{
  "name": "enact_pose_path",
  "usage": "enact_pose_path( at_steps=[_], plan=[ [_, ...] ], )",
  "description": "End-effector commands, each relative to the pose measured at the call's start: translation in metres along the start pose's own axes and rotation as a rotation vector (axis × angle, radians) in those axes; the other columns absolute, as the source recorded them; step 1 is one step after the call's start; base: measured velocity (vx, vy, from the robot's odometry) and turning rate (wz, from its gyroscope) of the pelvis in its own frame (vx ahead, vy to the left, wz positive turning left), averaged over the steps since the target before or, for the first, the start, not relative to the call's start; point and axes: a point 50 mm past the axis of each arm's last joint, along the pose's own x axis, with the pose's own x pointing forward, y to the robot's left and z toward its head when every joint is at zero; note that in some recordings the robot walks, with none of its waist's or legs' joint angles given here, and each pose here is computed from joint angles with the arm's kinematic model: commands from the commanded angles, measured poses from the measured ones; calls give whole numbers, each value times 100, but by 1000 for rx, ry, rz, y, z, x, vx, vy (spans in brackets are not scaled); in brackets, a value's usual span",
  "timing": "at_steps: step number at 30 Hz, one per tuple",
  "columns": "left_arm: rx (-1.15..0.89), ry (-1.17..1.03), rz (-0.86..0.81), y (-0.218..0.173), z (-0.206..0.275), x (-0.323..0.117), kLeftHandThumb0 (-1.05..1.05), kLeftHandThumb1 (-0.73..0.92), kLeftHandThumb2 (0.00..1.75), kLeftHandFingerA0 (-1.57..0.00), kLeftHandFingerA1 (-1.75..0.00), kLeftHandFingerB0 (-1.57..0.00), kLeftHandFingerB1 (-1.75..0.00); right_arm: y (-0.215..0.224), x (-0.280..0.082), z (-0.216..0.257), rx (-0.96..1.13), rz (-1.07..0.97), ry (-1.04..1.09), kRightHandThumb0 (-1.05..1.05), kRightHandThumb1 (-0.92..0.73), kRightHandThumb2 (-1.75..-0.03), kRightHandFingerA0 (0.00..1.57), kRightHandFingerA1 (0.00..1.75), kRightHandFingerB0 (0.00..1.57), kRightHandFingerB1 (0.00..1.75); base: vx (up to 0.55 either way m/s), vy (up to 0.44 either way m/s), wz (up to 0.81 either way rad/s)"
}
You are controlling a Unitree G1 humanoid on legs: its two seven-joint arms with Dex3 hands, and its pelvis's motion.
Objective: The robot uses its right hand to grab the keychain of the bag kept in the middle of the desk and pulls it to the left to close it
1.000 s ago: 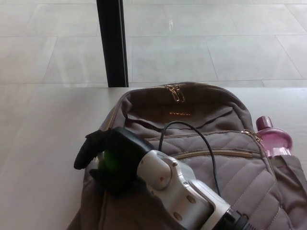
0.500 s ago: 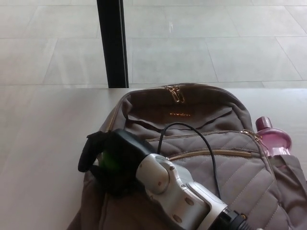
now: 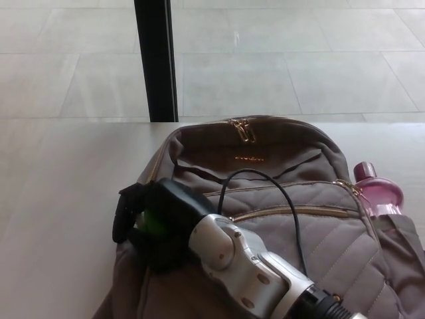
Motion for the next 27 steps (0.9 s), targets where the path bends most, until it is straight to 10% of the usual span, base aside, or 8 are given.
enact_pose_path(
  at_steps=[1,10,16,17,18,19,22,27],
  plan=[
    [-1,20,0,0,-3,-1,-95,92,86,-68,-54,-54,-48,49,12,109,-140,719,24,-78,-44,-87,26,62,8,56,0,0,0],
    [39,12,-5,-2,4,3,-97,92,91,-67,-55,-51,-46,-14,6,99,-433,911,17,-105,-60,-107,0,5,5,52,0,0,0],
    [3,17,12,-3,9,7,-94,92,87,-70,-58,-56,-47,-31,0,95,-472,883,35,-97,-81,-65,26,55,32,52,0,0,0],
    [9,15,8,-3,9,7,-96,92,87,-70,-58,-55,-47,-32,-2,92,-432,881,50,-92,-64,-111,27,57,35,58,0,0,0],
    [19,11,5,-3,9,7,-98,92,87,-70,-57,-56,-46,-32,-5,87,-437,882,54,-87,-81,-64,54,52,43,49,0,0,0],
    [21,11,0,-3,9,6,-98,92,87,-70,-58,-56,-46,-31,-7,85,-464,887,35,-85,-62,-107,57,62,40,57,0,0,0],
    [16,9,-2,-3,10,7,-97,91,89,-71,-58,-58,-47,-31,-12,83,-538,913,-4,-89,-81,-64,69,59,53,52,0,0,0],
    [37,8,1,-2,9,6,-97,91,89,-70,-57,-57,-47,-48,-20,87,-552,942,28,-80,-59,-105,65,72,49,65,0,0,0]
  ],
)
